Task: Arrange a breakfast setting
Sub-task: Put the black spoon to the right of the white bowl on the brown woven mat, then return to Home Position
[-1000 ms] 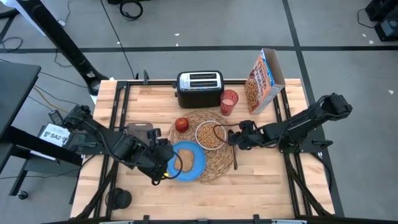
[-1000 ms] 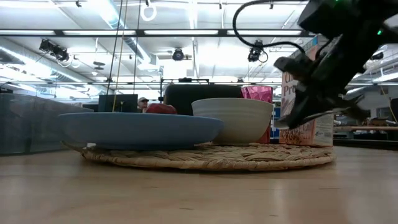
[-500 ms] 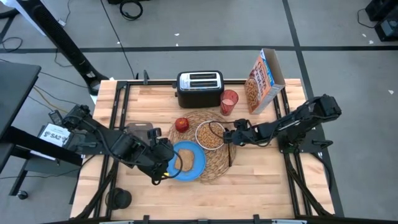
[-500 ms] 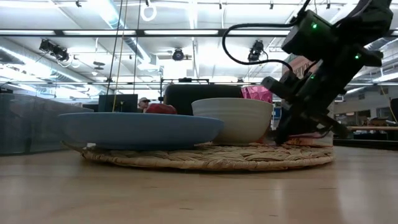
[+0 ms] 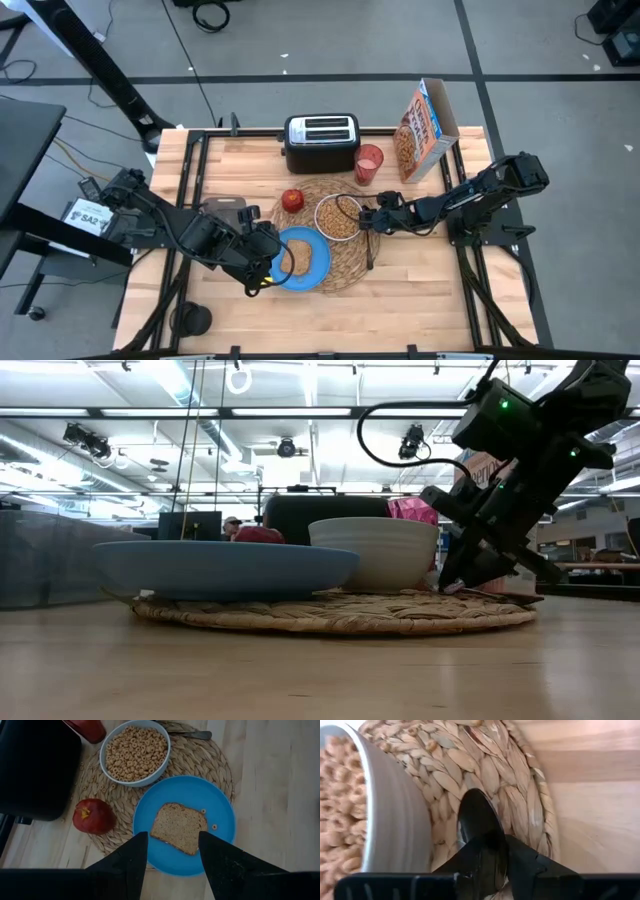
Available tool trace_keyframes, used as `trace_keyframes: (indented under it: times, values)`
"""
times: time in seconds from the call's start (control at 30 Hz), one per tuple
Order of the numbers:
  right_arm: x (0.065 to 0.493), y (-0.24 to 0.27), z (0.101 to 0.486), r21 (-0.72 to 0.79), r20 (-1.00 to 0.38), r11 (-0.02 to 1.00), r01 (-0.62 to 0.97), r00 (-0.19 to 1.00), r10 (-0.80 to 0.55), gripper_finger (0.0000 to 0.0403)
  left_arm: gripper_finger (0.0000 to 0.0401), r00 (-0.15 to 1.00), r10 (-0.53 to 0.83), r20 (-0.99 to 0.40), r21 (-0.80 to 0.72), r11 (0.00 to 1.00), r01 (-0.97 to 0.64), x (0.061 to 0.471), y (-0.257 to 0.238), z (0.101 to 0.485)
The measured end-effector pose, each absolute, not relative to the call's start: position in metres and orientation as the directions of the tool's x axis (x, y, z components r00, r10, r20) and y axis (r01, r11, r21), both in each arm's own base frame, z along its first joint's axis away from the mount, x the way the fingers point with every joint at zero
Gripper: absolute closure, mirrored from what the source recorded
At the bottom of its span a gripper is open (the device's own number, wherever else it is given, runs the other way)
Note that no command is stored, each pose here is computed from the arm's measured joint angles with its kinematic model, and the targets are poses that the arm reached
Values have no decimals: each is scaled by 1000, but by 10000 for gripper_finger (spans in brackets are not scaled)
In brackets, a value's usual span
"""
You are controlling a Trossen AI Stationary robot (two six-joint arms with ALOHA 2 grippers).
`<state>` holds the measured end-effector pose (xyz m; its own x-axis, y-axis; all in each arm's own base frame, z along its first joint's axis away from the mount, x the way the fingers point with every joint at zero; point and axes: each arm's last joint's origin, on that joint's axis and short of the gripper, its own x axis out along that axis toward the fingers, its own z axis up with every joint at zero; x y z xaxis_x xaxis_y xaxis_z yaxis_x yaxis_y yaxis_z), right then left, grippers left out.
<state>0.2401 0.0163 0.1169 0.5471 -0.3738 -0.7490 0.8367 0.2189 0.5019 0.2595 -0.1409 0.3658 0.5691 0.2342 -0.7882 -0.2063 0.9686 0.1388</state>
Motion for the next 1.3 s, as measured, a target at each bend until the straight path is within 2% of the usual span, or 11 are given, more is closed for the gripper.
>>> trace_keyframes:
  times: [0.37,0.5,0.63,0.7,0.8,0.9,1.0,1.07,1.17,1.3]
  values:
    - [234,15,126,490,-756,222,843,538,-373,309,219,582,240,-777,104,961,-256,261,-141,366]
    - [228,15,134,485,-756,230,843,537,-373,308,219,644,248,-724,60,952,-299,266,-144,371]
    - [218,14,150,473,-751,299,828,557,-354,308,219,706,247,-663,25,951,-309,273,-146,376]
    - [214,15,161,485,-741,369,793,596,-309,309,224,736,264,-623,12,944,-329,276,-147,377]
    - [208,17,182,518,-699,512,686,684,-209,309,243,777,250,-577,-20,947,-319,282,-146,374]
    - [202,18,208,540,-623,655,528,774,-110,311,275,849,168,-501,-110,961,-255,289,-139,369]
    - [195,21,234,490,-531,823,288,847,21,317,320,901,75,-427,-184,968,-168,302,-123,355]
    - [189,23,249,422,-470,899,115,876,108,326,354,923,46,-381,-199,971,-130,308,-109,347]
    - [177,22,269,360,-370,933,-14,916,157,351,391,947,15,-322,-228,969,-93,307,-85,346]
    - [157,20,288,265,-243,960,-92,957,159,395,391,956,14,-294,-211,974,-80,290,-61,342]
